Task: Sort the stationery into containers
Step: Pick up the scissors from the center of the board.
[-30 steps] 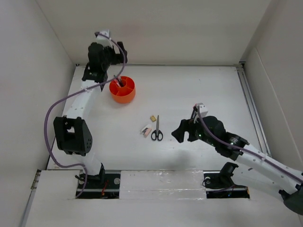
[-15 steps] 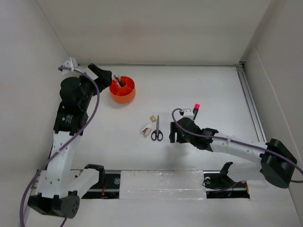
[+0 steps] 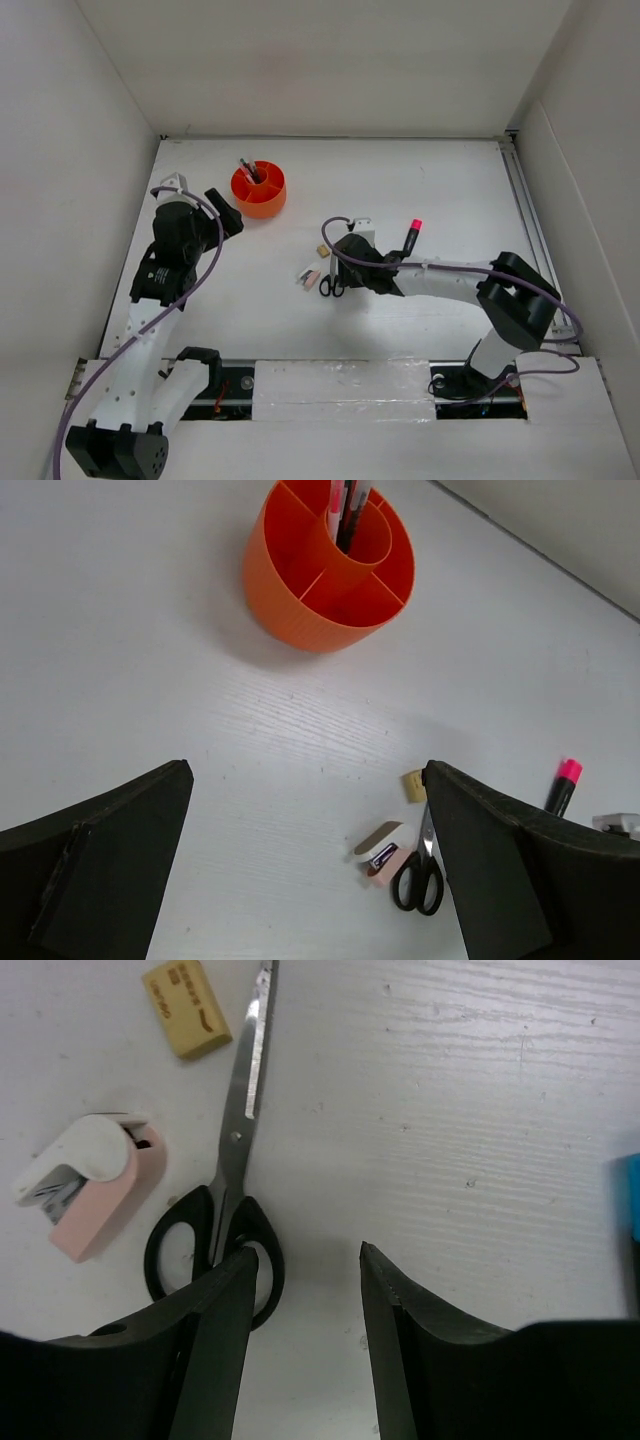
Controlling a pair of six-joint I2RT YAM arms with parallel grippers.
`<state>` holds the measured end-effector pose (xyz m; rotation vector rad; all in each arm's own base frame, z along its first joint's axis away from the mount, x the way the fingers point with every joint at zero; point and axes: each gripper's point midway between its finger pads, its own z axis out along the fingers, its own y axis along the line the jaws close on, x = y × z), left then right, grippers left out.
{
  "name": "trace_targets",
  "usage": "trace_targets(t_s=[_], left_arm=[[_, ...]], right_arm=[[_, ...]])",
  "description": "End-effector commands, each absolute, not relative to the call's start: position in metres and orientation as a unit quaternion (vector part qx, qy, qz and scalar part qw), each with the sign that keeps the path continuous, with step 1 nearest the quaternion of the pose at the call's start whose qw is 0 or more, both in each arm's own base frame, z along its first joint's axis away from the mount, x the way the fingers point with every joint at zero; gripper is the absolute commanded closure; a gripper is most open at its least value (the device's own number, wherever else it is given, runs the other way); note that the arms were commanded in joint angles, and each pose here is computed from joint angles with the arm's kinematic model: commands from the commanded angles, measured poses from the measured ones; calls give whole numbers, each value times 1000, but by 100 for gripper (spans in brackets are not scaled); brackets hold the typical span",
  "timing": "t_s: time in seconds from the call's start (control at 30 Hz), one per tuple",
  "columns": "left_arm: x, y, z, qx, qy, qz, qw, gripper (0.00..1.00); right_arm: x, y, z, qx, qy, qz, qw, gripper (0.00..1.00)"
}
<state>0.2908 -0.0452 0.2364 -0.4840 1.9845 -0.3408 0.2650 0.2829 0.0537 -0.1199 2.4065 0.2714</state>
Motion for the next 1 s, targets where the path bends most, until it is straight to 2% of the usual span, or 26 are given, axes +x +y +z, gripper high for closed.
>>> trace_targets(t_s=[0.0,0.37,0.97], left_arm=[[283,-39,265,-189,793,-145,561,0],[278,-46,271,-172,788,-163,568,0],[278,-44,268,-175,791,-158,565,0]], right_arm=[[276,301,61,-40,923,114,365,49],[269,310,39,-37,932,110,344,49],[240,293,23,-65,949,45,306,59]])
